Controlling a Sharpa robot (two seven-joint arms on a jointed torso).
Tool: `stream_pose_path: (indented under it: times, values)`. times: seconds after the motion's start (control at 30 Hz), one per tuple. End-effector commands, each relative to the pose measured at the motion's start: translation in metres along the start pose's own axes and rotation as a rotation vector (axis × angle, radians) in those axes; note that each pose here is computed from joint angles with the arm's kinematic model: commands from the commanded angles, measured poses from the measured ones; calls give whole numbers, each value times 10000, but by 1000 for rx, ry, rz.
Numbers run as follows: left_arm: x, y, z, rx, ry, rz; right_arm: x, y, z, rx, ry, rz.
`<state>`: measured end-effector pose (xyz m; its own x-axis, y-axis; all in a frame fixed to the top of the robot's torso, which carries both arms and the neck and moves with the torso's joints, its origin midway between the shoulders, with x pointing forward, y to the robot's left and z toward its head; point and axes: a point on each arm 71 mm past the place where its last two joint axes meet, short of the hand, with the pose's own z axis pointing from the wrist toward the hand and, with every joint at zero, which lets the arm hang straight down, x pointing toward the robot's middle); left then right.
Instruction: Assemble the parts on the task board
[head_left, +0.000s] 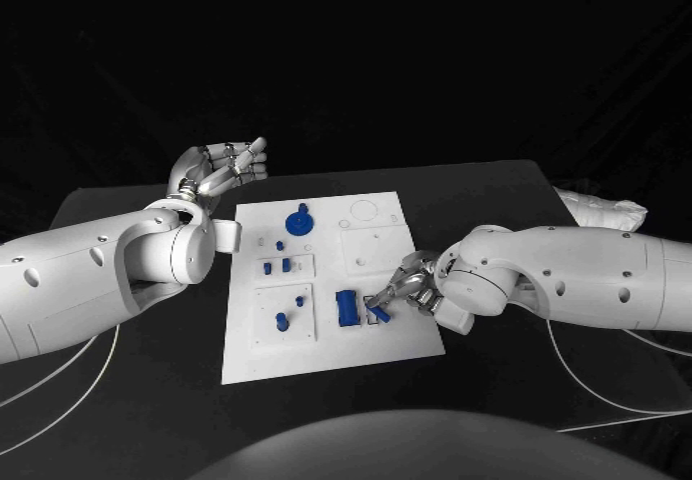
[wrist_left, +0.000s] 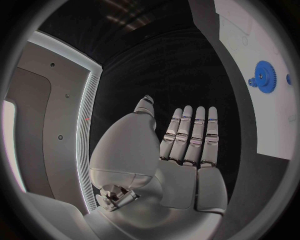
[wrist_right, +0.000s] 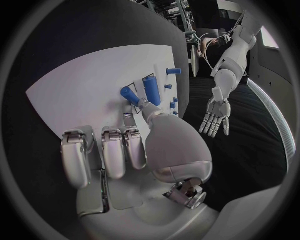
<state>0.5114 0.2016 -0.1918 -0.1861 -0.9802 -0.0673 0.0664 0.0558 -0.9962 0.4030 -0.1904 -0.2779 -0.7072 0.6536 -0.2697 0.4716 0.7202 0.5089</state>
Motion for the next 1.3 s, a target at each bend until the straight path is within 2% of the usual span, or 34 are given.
stream_pose_path:
  times: [0.03,0.5,1.3]
  values:
    - [28,-17,5,11,18,-5,-9,-4,10,9,-32,-27]
    - [33,-16,11,11,19,-5,-18,23,18,-8,-57,-18]
    - [37,-15,14,11,22,-6,-14,19,8,-9,-58,-19]
